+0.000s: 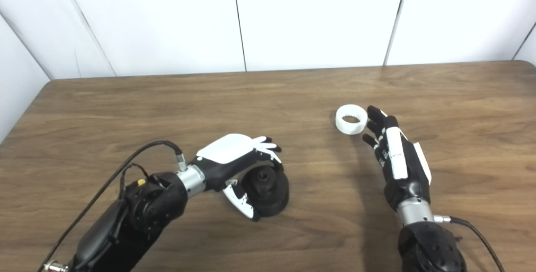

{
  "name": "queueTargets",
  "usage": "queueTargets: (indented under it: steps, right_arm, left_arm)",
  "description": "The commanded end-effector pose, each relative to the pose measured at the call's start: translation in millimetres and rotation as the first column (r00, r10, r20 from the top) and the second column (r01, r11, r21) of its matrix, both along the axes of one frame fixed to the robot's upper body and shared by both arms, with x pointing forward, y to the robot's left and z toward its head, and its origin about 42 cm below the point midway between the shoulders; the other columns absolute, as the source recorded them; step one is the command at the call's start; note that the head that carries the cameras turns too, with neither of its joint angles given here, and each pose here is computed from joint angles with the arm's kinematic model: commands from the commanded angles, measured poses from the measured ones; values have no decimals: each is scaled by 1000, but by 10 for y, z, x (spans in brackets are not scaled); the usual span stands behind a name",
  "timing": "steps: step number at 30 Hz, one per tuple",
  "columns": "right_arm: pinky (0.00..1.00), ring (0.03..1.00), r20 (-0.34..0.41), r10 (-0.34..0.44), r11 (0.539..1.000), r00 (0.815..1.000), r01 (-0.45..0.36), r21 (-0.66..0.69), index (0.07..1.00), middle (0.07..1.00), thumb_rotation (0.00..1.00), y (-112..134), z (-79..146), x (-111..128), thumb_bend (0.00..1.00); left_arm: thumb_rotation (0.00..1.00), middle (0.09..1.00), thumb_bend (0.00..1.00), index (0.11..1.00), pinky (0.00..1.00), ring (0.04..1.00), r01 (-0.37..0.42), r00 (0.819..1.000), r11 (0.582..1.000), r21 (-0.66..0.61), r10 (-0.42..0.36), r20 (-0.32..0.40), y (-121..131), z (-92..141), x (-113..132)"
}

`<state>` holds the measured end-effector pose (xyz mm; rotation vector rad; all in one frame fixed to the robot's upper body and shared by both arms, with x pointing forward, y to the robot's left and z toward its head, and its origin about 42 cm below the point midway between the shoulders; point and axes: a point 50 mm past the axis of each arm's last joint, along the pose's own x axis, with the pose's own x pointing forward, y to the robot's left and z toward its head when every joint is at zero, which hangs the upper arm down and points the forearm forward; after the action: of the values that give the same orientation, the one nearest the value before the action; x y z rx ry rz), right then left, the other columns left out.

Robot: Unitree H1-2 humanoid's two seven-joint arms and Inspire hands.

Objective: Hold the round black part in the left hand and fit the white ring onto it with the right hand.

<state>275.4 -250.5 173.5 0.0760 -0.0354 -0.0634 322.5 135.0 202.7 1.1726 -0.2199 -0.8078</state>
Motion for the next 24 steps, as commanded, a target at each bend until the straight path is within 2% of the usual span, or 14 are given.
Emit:
queueTargets:
  steps: [1, 8, 11, 12, 15, 24]
  right_arm:
    - [886, 931, 98, 7, 1000, 995, -7, 5, 856, 916, 916, 20, 193, 26, 621]
    - [873, 930, 101, 2, 1000, 995, -1, -16, 854, 916, 911, 3, 208, 31, 612]
    - [864, 920, 111, 6, 999, 994, -2, -38, 860, 915, 835, -19, 229, 34, 580]
    - [867, 914, 115, 8, 999, 993, -4, -42, 860, 916, 738, -28, 241, 35, 532]
    - [865, 908, 124, 8, 999, 992, -3, -43, 855, 916, 656, -56, 276, 39, 511]
    - [859, 897, 126, 9, 999, 992, -4, -42, 846, 904, 678, -74, 314, 58, 505]
  left_arm:
    - [162, 932, 925, 690, 909, 994, 29, 999, 1000, 3, -29, 35, -44, 66, -29]
    - [157, 938, 923, 692, 891, 998, 37, 999, 999, -5, -37, 13, -59, 38, -69]
    - [153, 939, 919, 693, 897, 998, 38, 999, 999, -4, -38, 12, -55, 31, -69]
    - [147, 941, 917, 693, 906, 999, 38, 999, 999, -6, -38, 11, -52, 32, -68]
    - [144, 941, 915, 696, 924, 1000, 38, 999, 999, -7, -38, 9, -50, 27, -66]
    - [152, 943, 919, 701, 940, 1000, 34, 999, 999, -11, -34, 1, -49, 13, -54]
